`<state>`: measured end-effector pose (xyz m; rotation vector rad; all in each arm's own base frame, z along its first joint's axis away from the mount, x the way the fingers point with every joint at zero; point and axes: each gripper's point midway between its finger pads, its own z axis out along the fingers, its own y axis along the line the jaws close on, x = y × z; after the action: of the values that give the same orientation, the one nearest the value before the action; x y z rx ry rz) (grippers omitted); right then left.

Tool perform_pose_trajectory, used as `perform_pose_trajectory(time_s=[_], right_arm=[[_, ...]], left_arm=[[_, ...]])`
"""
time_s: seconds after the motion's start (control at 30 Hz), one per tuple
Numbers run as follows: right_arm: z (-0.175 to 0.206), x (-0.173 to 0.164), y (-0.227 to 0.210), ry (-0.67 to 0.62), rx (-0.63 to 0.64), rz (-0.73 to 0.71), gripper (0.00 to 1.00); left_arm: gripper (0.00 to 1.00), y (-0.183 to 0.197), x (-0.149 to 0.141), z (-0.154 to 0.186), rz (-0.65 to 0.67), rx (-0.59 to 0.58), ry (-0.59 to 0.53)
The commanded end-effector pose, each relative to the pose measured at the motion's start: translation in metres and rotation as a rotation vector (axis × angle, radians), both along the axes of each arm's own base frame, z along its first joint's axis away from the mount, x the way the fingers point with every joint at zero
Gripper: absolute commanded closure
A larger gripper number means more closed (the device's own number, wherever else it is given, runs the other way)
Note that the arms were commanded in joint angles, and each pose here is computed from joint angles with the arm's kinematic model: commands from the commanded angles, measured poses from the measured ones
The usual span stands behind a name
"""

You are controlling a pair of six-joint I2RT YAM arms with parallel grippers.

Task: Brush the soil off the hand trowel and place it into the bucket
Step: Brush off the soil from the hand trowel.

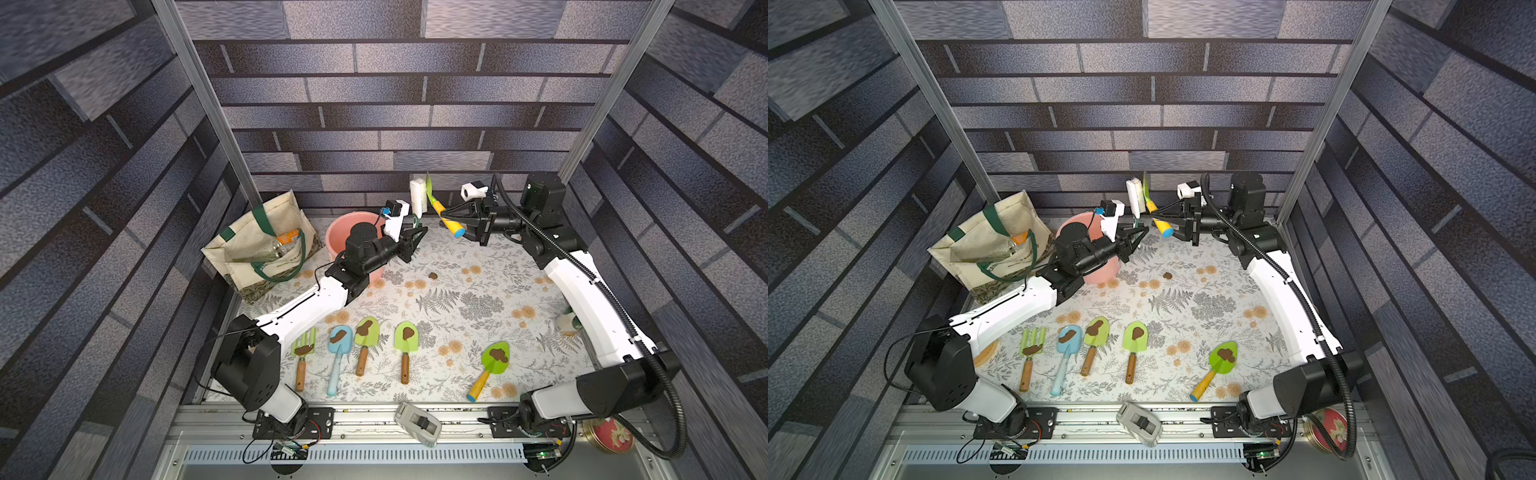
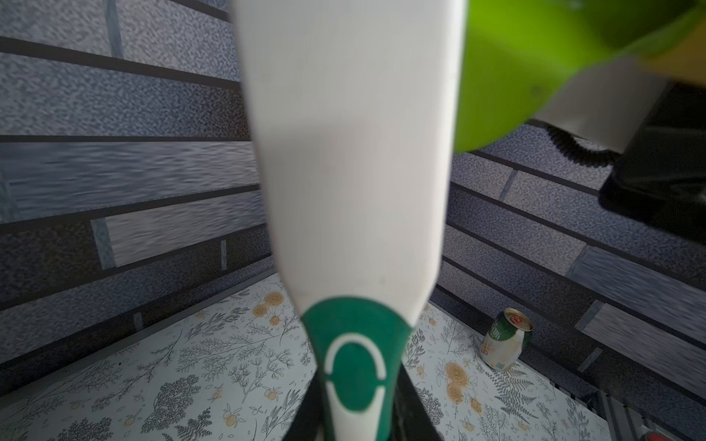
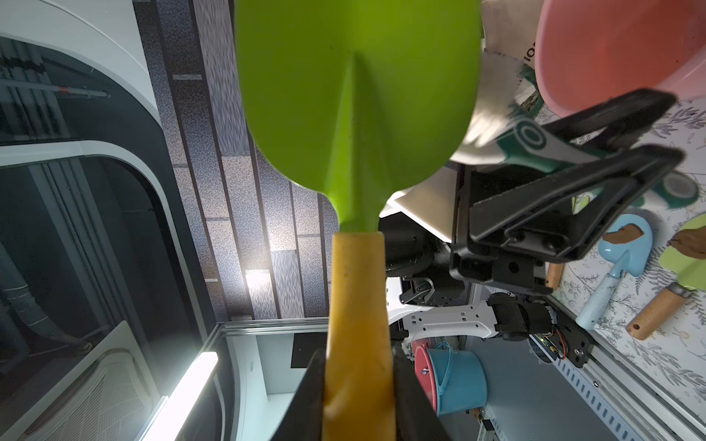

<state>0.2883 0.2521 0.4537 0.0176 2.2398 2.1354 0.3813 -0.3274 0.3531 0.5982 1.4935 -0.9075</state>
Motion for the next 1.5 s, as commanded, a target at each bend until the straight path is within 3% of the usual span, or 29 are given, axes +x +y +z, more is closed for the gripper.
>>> perform_pose_trajectory(time_s=[0.0,0.23,0.7,0.87,1.13,1.3,1.47], right_arm=[[0.017,-0.016,-0.005,-0.063,0.011,0.019,0.98],[0.017,-0.017,-0.006,-0.069,0.012,0.011,0.98],[0.03,-0.034,-0.011,-0.118,0.018,-0.002,0.98],[0.027,-0.029,-0.01,-0.118,0.015,0.002,0.98],[0.024,-0.03,-0.008,-0.101,-0.014,0.039,0.98],[0.014,-0.031,-0.008,-0.068,-0.028,0.048,0.98],[0.017,-0.036,-0.009,-0.081,-0.023,0.055,0.98]], left_arm=[[1.0,-0.001,-0.001,0.037,-0.042,-0.045,-0.091],[1.0,-0.011,0.002,0.048,-0.088,-0.066,-0.11],[1.0,-0.02,0.038,0.036,-0.116,-0.085,-0.019],[1.0,-0.007,0.018,0.041,-0.106,-0.087,-0.027],[1.0,-0.01,-0.043,0.045,-0.187,-0.091,-0.05],[1.0,-0.021,-0.055,0.056,-0.239,-0.094,-0.086],[1.0,-0.029,-0.047,0.053,-0.272,-0.071,-0.08]])
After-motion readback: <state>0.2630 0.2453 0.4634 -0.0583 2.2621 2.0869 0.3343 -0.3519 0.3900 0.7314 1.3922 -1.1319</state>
